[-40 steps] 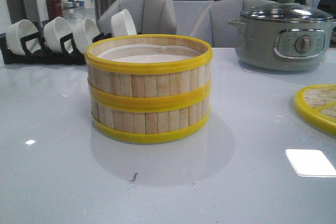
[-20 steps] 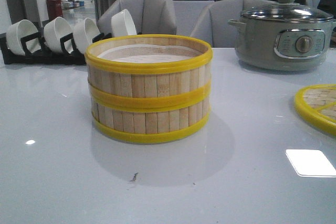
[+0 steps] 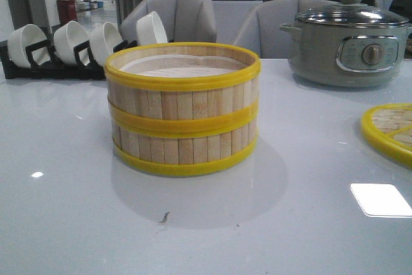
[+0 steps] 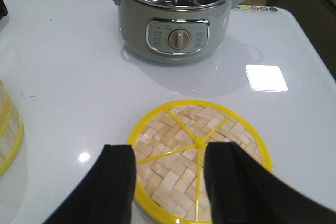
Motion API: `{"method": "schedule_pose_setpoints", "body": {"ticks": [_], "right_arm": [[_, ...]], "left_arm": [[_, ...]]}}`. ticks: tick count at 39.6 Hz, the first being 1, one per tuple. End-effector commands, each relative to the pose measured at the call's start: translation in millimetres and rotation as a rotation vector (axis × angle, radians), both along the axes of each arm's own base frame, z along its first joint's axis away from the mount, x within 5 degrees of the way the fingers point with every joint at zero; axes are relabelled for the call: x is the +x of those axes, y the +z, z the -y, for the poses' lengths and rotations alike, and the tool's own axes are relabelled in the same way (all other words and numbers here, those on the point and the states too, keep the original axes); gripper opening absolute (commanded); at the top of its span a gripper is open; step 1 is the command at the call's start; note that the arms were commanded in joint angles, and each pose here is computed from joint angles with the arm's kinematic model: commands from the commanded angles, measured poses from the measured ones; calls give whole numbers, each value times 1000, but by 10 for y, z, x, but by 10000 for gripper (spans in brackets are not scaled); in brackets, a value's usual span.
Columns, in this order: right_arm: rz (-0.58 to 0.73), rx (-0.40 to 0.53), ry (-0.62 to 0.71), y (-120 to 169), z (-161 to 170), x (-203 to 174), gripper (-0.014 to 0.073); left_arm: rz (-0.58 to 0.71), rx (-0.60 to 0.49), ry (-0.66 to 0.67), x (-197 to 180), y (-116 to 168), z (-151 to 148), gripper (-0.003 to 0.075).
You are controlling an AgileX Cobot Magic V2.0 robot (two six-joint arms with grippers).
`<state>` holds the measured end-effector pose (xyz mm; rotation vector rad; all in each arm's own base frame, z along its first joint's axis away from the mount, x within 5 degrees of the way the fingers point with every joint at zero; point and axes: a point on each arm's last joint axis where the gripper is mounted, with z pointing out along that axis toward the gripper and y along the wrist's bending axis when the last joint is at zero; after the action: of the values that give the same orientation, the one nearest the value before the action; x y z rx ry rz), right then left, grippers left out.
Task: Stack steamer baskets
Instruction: 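Withdraw the left gripper away from the stacked baskets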
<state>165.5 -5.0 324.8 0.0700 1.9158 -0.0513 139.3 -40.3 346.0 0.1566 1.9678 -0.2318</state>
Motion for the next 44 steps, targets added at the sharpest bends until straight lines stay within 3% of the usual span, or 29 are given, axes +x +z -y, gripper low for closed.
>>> {"method": "schedule_pose_setpoints", "body": {"ticks": [1,8,23,27,31,34,44], "right_arm": [[107,-7,22,193,-17,15,405],[96,-7,19,183,-14,12,405],[97,-7,19,184,-14,12,401],[93,-7,18,181,-13,12,286],[76,-8,12,165,-8,7,18],[61,-9,8,152,-4,3,55],[-33,-12,-18,63,19,2,28]], "left_arm": [[89,-37,-6,-2,-15,6,94],[72,-73,-9,12,-277,26,94],[80,-15,-15,28,-310,18,94],[80,-15,-15,28,-310,18,94],[80,-15,-15,28,-310,18,94],[80,-15,-15,28,-310,18,94],[80,-15,-15,28,-310,18,94]]}}
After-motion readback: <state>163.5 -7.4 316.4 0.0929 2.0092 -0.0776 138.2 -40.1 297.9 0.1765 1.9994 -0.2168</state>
